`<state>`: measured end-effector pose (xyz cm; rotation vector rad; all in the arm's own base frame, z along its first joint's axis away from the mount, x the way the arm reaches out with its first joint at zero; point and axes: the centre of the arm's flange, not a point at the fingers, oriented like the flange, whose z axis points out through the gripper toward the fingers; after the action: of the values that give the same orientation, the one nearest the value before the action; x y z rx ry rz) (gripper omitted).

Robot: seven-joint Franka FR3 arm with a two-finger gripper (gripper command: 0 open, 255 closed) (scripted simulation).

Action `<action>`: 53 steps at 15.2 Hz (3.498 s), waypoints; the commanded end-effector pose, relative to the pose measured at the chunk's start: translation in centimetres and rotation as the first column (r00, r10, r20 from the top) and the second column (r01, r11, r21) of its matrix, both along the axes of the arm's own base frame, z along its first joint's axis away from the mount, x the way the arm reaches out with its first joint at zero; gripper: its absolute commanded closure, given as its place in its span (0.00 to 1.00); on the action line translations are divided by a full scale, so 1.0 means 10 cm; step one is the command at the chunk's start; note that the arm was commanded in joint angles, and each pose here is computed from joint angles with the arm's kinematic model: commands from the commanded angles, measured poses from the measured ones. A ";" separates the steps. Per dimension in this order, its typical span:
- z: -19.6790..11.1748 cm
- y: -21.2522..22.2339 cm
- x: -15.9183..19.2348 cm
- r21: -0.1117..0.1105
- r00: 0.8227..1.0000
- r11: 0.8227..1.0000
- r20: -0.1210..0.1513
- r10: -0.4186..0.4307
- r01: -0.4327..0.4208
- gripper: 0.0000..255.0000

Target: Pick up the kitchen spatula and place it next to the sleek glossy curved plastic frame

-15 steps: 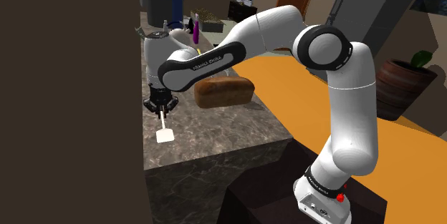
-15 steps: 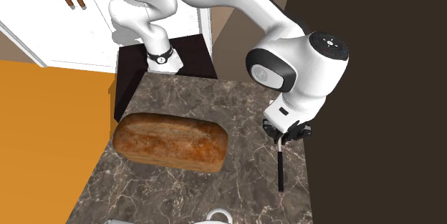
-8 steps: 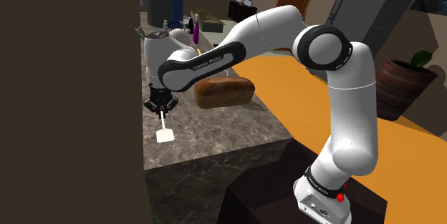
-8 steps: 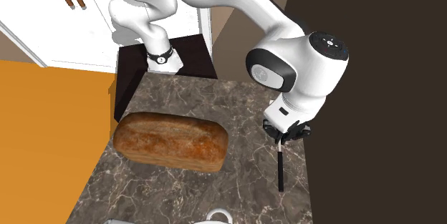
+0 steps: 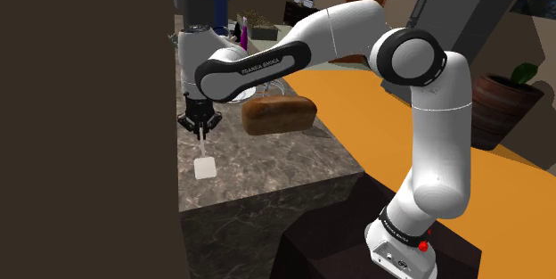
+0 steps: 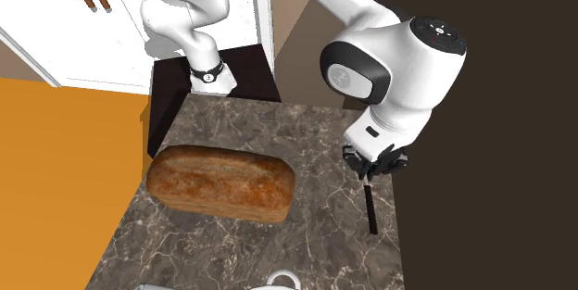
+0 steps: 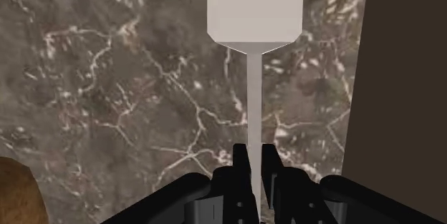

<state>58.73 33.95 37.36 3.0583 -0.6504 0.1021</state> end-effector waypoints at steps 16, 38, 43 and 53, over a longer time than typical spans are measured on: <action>0.82 -0.13 0.03 0.000 1.000 1.000 0.000 0.000 0.000 1.00; 0.83 -3.00 0.44 0.000 1.000 1.000 0.000 0.000 0.000 1.00; 0.83 -3.65 0.54 0.000 1.000 1.000 0.000 0.000 0.000 1.00; 0.35 -3.86 0.57 0.000 1.000 1.000 0.000 0.000 0.000 1.00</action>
<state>64.43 -4.70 41.32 3.0584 -0.6500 0.1020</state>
